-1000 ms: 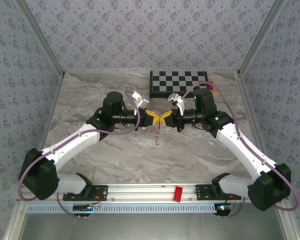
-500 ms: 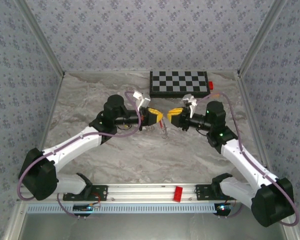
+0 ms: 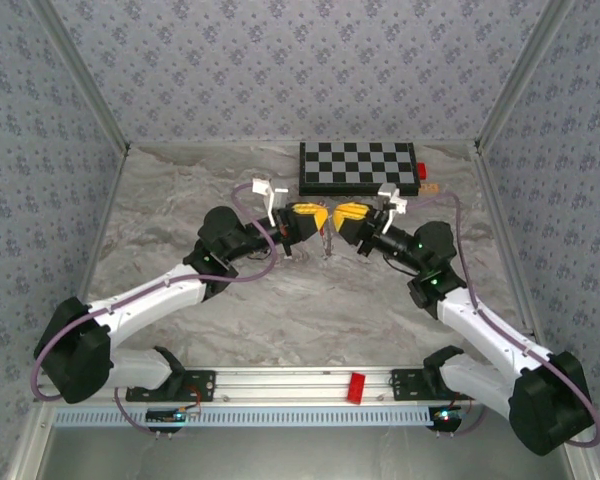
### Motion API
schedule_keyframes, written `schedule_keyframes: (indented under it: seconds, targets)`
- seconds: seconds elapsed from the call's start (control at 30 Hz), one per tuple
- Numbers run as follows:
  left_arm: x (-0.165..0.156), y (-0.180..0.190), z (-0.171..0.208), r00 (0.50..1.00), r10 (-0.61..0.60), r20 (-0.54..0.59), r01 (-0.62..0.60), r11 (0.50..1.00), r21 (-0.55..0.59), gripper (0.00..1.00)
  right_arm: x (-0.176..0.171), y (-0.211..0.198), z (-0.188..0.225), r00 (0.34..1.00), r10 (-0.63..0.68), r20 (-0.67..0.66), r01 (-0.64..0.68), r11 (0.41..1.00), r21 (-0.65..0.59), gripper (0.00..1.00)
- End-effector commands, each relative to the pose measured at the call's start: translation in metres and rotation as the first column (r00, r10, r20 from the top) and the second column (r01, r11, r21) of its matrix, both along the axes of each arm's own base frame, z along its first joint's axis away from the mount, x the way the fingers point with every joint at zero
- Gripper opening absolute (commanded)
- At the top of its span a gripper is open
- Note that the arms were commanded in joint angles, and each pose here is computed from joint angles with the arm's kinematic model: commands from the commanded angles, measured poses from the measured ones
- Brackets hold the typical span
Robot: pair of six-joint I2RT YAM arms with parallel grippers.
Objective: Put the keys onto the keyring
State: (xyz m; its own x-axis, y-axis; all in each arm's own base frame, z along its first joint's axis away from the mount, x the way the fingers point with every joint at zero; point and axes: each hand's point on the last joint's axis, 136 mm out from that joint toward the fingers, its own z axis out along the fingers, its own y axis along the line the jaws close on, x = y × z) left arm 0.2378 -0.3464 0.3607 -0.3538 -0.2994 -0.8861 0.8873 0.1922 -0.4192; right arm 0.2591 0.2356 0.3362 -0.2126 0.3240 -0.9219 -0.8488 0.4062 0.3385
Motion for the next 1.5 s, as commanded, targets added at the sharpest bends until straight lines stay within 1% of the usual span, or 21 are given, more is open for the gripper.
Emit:
schedule_keyframes:
  seconds: [0.0,0.17,0.47,0.7,0.77,0.97,1.47]
  targets:
    - [-0.002,0.006,0.032,0.999,0.031,0.043,-0.025,0.993,-0.118,0.0,-0.005,0.002,0.02,0.999,-0.005,0.049,0.002,0.998,0.06,0.22]
    - [0.0,0.007,0.032,0.998,0.051,0.026,-0.047,0.989,-0.14,0.0,-0.005,0.005,0.023,0.999,0.006,0.041,-0.01,0.994,0.108,0.22]
    - [-0.001,0.004,0.03,0.999,0.044,0.015,-0.042,0.99,-0.134,0.0,-0.003,0.006,0.031,0.999,0.025,0.044,-0.032,0.986,0.165,0.24]
    - [-0.001,0.006,0.03,0.998,0.054,0.015,-0.052,0.989,-0.136,0.0,-0.002,-0.004,0.035,0.998,-0.019,0.054,0.008,0.981,0.195,0.25]
    - [0.0,0.006,0.03,0.998,0.058,0.012,-0.056,0.989,-0.137,0.0,-0.002,-0.006,0.036,0.999,-0.015,0.036,0.007,0.976,0.218,0.27]
    - [0.0,0.007,0.03,0.998,0.063,0.009,-0.061,0.988,-0.14,0.0,-0.005,-0.008,0.038,0.999,-0.01,0.041,-0.001,0.97,0.244,0.29]
    - [-0.001,0.004,0.027,0.999,0.048,0.01,-0.046,0.991,-0.127,0.0,-0.007,0.009,0.042,0.996,0.065,0.055,-0.075,0.974,0.213,0.26]
